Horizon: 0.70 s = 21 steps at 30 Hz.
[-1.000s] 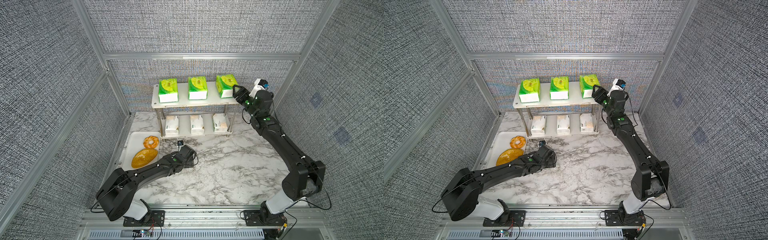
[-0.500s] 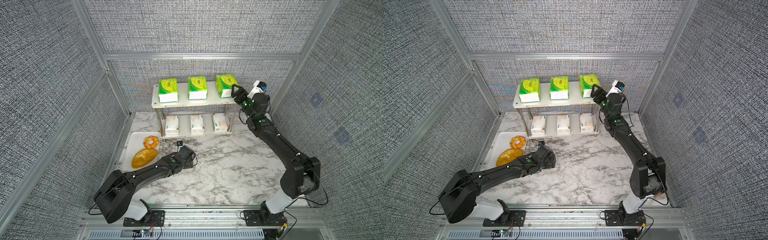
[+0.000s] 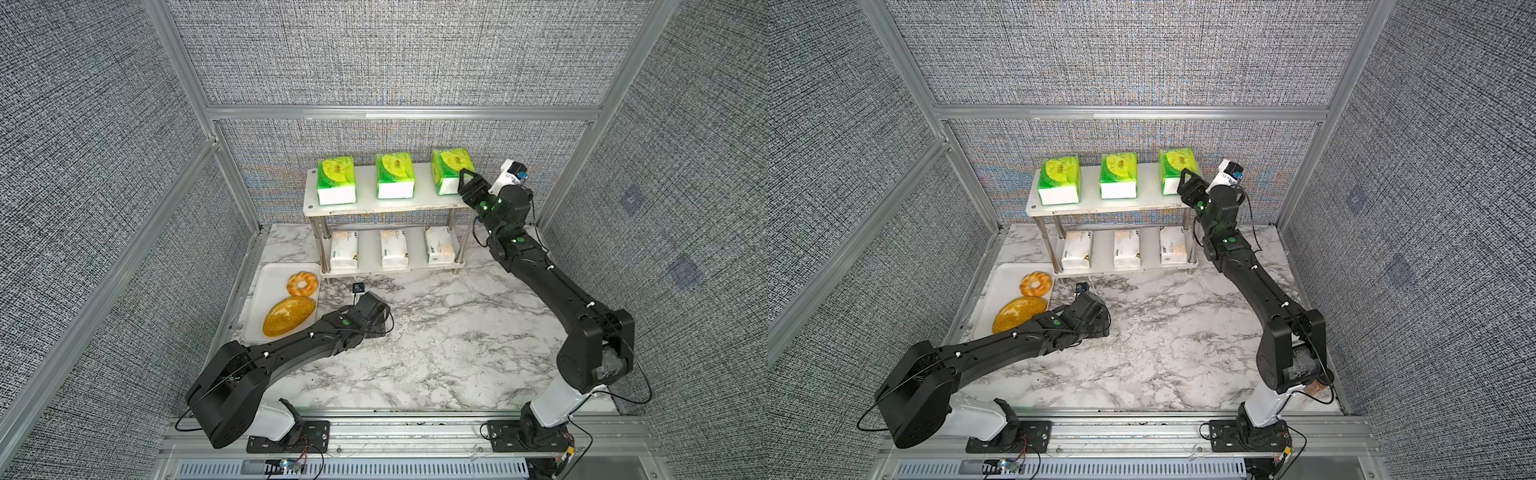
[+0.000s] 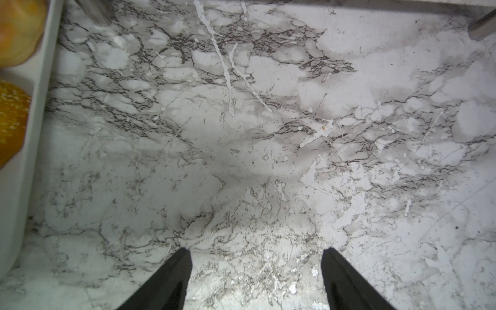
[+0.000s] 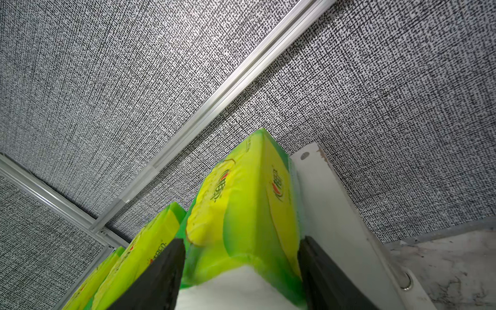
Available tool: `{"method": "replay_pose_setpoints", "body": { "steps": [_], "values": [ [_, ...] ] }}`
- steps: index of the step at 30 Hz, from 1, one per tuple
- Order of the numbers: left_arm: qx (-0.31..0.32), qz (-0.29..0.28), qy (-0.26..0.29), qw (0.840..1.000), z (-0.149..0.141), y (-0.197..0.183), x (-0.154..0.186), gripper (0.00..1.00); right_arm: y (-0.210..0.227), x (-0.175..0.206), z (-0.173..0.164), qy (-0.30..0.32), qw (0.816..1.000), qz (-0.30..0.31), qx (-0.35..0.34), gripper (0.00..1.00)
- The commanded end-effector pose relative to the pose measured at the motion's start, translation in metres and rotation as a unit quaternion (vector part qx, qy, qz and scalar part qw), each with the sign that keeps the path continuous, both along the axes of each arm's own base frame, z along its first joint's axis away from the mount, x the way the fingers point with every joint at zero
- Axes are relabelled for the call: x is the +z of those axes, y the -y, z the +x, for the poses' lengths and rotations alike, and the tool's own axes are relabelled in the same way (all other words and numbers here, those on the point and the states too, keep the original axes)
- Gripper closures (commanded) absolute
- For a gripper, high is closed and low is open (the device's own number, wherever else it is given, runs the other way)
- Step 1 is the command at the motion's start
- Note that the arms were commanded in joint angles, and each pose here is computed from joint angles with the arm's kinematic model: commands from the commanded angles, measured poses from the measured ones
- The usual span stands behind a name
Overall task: Place the tissue boxes on the shelf by color
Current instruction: Place a box of tissues on the shelf.
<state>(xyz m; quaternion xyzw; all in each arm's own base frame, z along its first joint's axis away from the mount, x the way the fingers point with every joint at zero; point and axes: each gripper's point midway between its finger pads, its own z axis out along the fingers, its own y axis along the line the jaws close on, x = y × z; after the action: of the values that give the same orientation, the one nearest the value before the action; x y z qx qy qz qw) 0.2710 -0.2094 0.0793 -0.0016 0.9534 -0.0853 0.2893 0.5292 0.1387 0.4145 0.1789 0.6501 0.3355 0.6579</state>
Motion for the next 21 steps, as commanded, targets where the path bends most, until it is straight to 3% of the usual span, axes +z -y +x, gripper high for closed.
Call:
{"method": "replay_pose_setpoints", "body": {
  "steps": [1,21],
  "values": [
    [0.004,0.002,0.004,1.0,0.001,-0.002,0.001,0.19,0.001,-0.006,-0.001,-0.015,1.0,-0.002,-0.004,0.31],
    [0.006,0.001,0.005,1.0,0.001,-0.003,0.001,0.19,0.016,0.001,-0.014,-0.011,0.999,-0.01,-0.048,0.36]
  ]
}}
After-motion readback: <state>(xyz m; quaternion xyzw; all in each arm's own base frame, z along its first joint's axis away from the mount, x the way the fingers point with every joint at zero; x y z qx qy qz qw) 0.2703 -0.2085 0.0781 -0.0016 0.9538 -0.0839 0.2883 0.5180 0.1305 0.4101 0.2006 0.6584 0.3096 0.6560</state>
